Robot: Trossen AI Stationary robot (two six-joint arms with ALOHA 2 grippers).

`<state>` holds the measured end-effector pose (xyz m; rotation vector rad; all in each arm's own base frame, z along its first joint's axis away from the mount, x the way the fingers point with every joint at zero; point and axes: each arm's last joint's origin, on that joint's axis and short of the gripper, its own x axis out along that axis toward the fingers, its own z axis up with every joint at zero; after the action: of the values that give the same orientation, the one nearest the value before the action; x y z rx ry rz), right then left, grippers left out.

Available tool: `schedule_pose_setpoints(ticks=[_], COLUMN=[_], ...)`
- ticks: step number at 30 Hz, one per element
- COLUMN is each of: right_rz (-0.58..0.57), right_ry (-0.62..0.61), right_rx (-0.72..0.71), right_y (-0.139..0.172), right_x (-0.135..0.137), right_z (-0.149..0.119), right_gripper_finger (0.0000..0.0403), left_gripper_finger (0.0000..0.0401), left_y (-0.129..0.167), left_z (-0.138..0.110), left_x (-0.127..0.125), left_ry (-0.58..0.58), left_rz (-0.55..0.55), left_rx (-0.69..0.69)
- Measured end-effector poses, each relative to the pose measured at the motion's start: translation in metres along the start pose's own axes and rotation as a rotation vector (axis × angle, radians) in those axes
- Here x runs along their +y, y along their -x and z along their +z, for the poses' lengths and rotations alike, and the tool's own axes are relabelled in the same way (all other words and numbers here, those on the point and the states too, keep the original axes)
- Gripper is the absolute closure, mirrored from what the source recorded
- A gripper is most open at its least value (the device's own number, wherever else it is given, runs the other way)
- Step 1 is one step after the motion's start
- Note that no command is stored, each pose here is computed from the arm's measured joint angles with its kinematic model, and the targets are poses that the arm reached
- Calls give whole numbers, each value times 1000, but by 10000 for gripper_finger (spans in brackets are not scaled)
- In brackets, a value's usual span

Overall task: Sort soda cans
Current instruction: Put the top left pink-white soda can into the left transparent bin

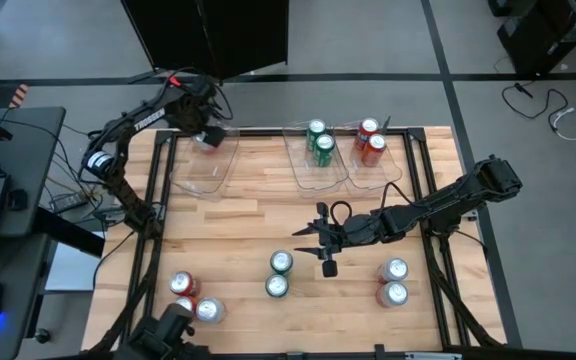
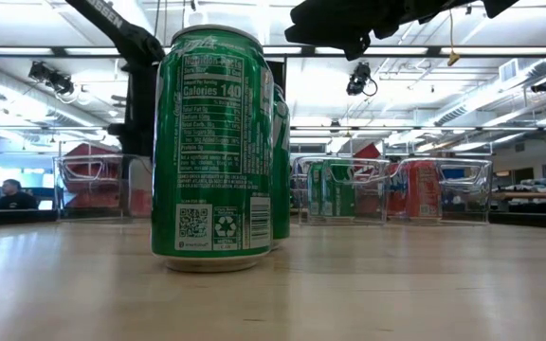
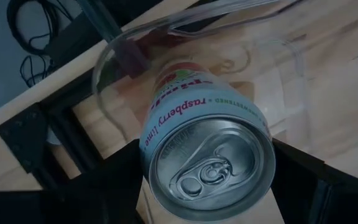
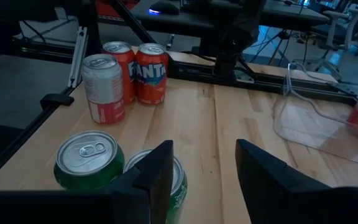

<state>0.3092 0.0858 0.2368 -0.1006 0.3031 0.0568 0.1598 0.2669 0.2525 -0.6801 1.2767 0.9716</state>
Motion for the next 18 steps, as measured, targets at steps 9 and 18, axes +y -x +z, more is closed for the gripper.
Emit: schedule_pose_setpoints(ticks=[9, 18], right_rz=[1, 1], right_ry=[0, -11], right_rx=[3, 21], right_y=[0, 0], right_x=[0, 0], right_z=[0, -2], right_gripper_finger=[243, 243], left_gripper_finger=[113, 26], left_y=[-9, -4], left_z=[7, 11], left_x=[-1, 2], left_ry=[0, -31], left_rz=[24, 166], left_rx=[-8, -18])
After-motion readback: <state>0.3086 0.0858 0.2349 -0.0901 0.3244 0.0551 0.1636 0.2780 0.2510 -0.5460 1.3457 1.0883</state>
